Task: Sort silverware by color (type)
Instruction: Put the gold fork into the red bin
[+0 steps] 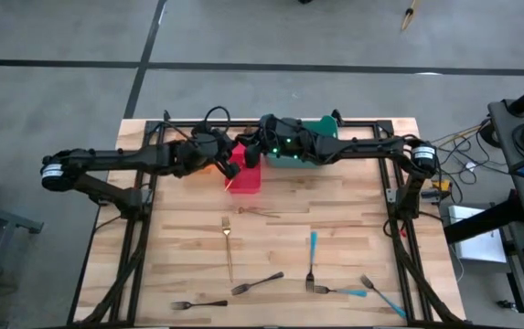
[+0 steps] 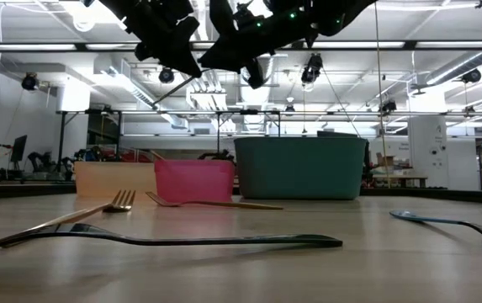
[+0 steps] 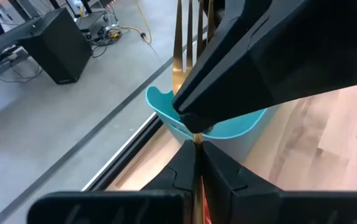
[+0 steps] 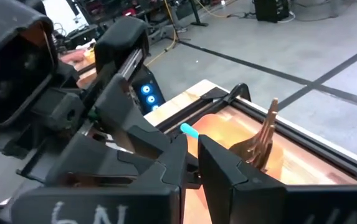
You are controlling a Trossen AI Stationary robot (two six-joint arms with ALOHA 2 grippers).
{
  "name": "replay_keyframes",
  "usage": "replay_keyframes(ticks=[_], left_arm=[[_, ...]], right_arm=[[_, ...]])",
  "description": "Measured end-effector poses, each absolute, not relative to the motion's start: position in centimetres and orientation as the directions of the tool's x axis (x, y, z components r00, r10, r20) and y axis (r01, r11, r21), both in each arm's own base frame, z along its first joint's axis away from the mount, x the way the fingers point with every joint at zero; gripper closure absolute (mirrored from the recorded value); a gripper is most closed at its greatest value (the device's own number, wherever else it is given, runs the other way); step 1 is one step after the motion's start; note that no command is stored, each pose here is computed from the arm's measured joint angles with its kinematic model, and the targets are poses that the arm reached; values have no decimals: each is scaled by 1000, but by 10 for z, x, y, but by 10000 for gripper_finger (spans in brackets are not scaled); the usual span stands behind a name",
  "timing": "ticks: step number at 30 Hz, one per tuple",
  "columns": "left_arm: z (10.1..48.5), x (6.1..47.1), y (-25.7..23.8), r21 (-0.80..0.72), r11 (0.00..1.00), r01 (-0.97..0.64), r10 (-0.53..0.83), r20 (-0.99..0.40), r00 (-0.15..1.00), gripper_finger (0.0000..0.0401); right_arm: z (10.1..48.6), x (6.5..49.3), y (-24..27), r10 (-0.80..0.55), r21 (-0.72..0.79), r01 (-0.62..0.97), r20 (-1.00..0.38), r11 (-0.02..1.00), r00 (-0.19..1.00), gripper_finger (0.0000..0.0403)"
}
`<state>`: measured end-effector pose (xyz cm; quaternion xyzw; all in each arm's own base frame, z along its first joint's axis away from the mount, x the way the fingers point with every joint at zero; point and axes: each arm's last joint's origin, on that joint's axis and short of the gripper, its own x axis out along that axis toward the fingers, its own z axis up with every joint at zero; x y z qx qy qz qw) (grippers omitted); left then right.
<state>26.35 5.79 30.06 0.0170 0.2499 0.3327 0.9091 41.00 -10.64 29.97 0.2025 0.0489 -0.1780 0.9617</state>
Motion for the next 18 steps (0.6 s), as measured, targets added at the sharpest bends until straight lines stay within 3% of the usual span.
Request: replay_keyframes(ticks=[4, 18], left_arm=[[301, 265, 58, 191, 779, -597, 612, -439, 658, 401], [301, 266, 57, 156, 806, -571, 574, -443, 689, 369]], right_arm=[[299, 411, -103, -358, 355, 395, -167, 847, 919, 392], [295, 404, -98, -345, 264, 415, -273, 871, 898, 394]])
